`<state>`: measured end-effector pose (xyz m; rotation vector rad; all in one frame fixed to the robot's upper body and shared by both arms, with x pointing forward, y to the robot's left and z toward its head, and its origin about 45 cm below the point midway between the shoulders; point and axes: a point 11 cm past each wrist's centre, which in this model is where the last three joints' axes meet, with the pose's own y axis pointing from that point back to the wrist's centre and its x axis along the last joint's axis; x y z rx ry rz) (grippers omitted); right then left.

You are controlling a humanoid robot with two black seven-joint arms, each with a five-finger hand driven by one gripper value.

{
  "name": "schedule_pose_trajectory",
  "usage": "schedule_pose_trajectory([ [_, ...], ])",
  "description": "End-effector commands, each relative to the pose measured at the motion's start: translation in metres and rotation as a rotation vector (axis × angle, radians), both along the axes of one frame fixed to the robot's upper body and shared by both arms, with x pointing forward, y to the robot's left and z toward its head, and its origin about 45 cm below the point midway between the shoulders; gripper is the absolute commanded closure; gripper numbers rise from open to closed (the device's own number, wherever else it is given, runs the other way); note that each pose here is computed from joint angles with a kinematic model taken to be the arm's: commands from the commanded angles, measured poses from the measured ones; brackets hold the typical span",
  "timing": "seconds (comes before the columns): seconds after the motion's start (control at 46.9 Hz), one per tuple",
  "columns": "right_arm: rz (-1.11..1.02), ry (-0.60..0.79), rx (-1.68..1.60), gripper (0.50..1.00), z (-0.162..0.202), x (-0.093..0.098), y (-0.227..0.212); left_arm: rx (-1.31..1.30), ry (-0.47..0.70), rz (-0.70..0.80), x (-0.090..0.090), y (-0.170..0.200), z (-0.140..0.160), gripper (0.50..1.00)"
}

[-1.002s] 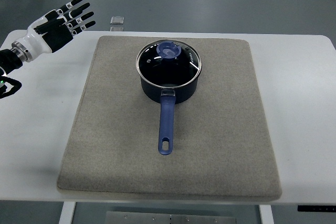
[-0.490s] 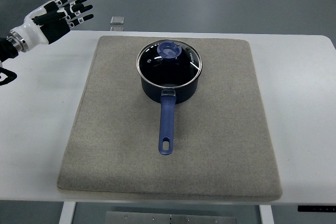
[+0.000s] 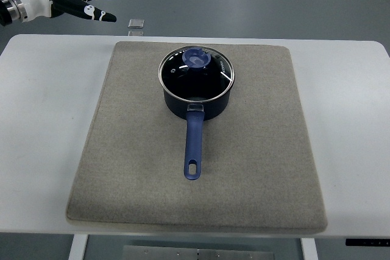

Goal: Open pot lid and place left with left hand
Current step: 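Move the left hand forward toward the saucepan lid, then lower the left hand over the lid and reach for the blue knob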

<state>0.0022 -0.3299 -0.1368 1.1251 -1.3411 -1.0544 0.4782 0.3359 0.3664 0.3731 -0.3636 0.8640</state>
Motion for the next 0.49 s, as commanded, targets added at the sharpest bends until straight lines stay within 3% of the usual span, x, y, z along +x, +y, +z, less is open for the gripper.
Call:
schedule_pose_trajectory([
  [0.0,-0.001,0.0,0.0,0.585,0.0,0.0,0.0,0.102,-0.045,-0.041,-0.003,-0.006,0.012,0.508],
  [0.469,0.0,0.001,0.001,0.585,0.0,0.0,0.0,0.587,-0.197,-0.292,-0.013,-0.081,0.027,0.51],
])
